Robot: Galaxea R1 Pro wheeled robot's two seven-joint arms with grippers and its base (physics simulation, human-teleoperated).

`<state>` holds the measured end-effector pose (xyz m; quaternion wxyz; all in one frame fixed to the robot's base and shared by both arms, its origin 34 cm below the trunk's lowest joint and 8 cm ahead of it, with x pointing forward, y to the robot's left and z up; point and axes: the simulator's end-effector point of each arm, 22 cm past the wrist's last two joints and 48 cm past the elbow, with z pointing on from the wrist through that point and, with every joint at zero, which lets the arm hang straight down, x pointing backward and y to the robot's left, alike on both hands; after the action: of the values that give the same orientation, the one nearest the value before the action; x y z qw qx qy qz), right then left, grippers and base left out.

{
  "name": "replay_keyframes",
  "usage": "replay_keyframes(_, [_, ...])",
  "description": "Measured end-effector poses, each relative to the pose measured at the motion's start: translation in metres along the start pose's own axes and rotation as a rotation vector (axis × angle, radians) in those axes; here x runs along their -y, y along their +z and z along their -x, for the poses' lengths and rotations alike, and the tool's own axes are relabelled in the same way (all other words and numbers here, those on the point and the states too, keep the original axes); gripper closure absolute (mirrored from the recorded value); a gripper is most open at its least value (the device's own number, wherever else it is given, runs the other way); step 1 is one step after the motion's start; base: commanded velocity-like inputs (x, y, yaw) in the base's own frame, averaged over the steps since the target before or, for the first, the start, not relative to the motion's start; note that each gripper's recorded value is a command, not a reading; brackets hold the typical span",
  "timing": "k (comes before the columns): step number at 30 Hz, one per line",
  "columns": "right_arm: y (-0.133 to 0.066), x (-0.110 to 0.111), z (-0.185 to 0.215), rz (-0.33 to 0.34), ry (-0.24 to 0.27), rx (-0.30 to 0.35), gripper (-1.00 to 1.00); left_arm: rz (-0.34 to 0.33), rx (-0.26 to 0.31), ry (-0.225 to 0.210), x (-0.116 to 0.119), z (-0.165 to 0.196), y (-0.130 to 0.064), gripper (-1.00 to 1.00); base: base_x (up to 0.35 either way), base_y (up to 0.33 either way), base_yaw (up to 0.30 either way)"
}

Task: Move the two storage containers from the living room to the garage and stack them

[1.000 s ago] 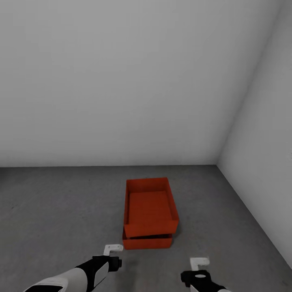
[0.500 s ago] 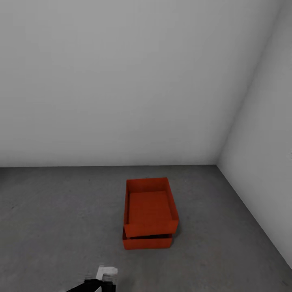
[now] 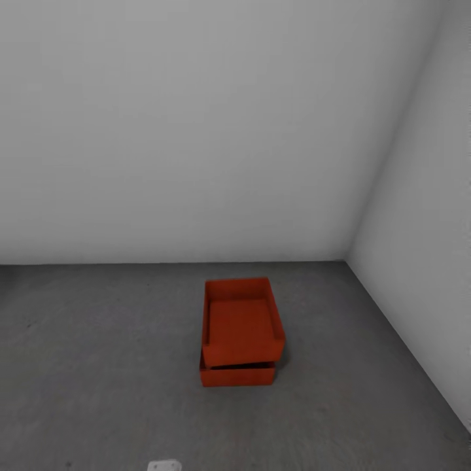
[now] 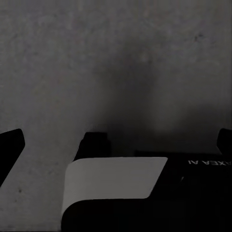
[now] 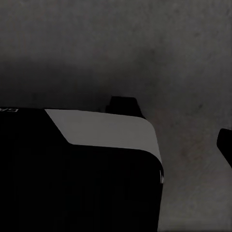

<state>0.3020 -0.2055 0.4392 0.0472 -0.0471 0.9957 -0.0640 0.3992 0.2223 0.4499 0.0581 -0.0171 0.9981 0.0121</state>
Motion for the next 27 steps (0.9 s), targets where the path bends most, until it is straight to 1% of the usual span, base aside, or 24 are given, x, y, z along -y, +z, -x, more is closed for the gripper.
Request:
replay_keyframes(2, [0.0, 0.0, 0.0, 0.001, 0.0, 0.002, -1.0, 0.003, 0.0, 0.0, -0.002, 0.0, 0.0, -1.0, -0.265, 0.0, 0.0])
replay_keyframes(5, [0.0, -0.002, 0.001, 0.008, 0.001, 0.005, -1.0, 0.004, 0.03, -0.003, -0.003, 0.006, 0.0, -1.0, -0.083, 0.0, 0.0])
replay_keyframes(8, [0.0, -0.005, 0.001, 0.02, 0.001, 0.006, -1.0, 0.006, 0.046, -0.004, -0.004, 0.01, 0.0, -1.0, -0.019, 0.0, 0.0])
replay_keyframes(18, [-0.002, -0.006, 0.005, 0.025, 0.007, 0.017, -1.0, 0.006, 0.056, -0.005, -0.003, 0.014, -0.003, -1.0, -0.002, 0.0, 0.0])
replay_keyframes(27, [-0.004, -0.005, 0.015, 0.023, 0.011, 0.049, -1.0, 0.001, 0.07, -0.006, 0.001, 0.019, -0.006, -1.0, 0.0, 0.0, 0.06])
